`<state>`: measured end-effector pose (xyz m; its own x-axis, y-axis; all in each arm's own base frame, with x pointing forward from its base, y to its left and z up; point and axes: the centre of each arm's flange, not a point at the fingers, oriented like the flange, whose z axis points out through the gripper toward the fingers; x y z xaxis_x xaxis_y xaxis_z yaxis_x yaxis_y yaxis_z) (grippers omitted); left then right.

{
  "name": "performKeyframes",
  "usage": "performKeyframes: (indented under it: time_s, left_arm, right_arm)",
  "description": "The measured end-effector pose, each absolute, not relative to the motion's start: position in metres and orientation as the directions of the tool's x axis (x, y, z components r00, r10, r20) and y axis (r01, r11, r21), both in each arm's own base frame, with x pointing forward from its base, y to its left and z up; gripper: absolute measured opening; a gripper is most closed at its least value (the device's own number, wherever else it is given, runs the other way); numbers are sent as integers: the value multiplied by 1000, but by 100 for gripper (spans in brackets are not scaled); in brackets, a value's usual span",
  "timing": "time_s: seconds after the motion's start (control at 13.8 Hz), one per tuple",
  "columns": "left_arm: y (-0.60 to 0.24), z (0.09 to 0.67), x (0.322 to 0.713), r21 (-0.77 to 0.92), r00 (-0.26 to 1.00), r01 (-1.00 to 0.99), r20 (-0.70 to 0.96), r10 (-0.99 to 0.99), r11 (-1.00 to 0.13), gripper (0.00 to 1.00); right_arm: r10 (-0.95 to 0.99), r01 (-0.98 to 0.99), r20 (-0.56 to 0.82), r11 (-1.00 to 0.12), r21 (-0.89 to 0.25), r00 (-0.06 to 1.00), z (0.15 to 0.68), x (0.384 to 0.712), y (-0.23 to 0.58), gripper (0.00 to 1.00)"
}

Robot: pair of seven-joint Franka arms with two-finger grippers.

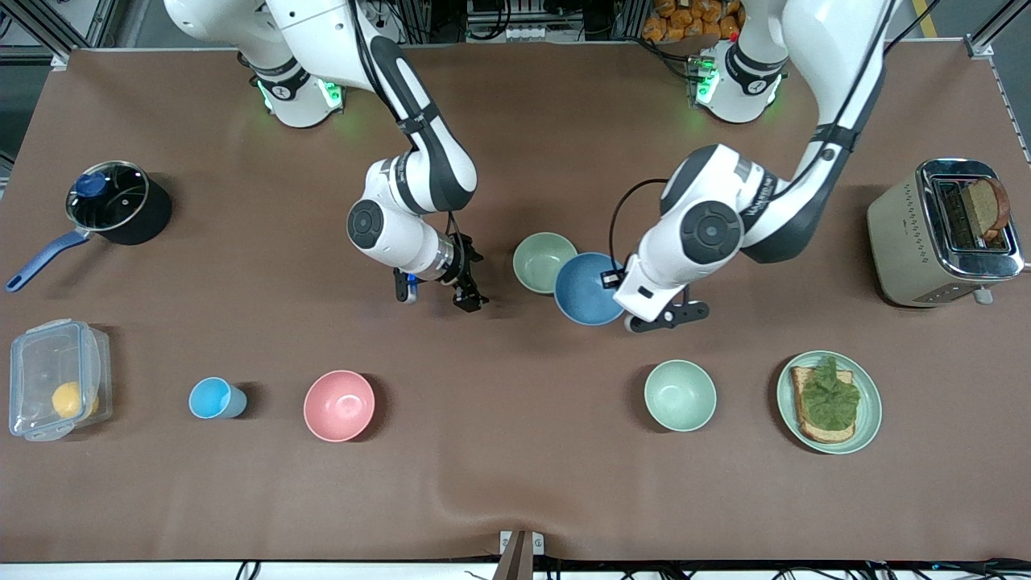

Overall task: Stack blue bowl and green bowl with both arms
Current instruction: 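Move the blue bowl over the green bowl with the left gripper, then lower the blue bowl into the green bowl with the left gripper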

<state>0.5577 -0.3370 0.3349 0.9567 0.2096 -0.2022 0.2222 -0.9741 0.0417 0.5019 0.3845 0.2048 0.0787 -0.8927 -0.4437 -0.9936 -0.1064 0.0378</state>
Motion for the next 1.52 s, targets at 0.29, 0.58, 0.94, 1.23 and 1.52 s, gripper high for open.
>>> performKeyframes:
  time_s: [0.29, 0.58, 0.94, 1.23, 1.52]
  left_arm:
    - [-355, 321, 539, 28, 950, 248, -206, 237, -968, 5]
    - [-370, 314, 524, 20, 944, 260, -213, 250, -965, 5]
    - [-386, 302, 508, 53, 942, 288, -196, 273, -956, 5]
    - [-392, 291, 494, 60, 941, 292, -198, 276, -954, 5]
    - [-396, 277, 482, 78, 943, 290, -191, 272, -954, 5]
  right_arm:
    - [-883, -996, -468, -62, 57, 28, 194, 496, 389, 100]
    - [-884, -997, -467, -46, 56, 15, 185, 491, 393, 100]
    - [-875, -997, -483, -16, 69, -20, 182, 491, 393, 100]
    - [-876, -998, -482, -6, 66, -26, 177, 487, 397, 100]
    - [-876, -998, -481, -9, 65, -24, 177, 485, 399, 100]
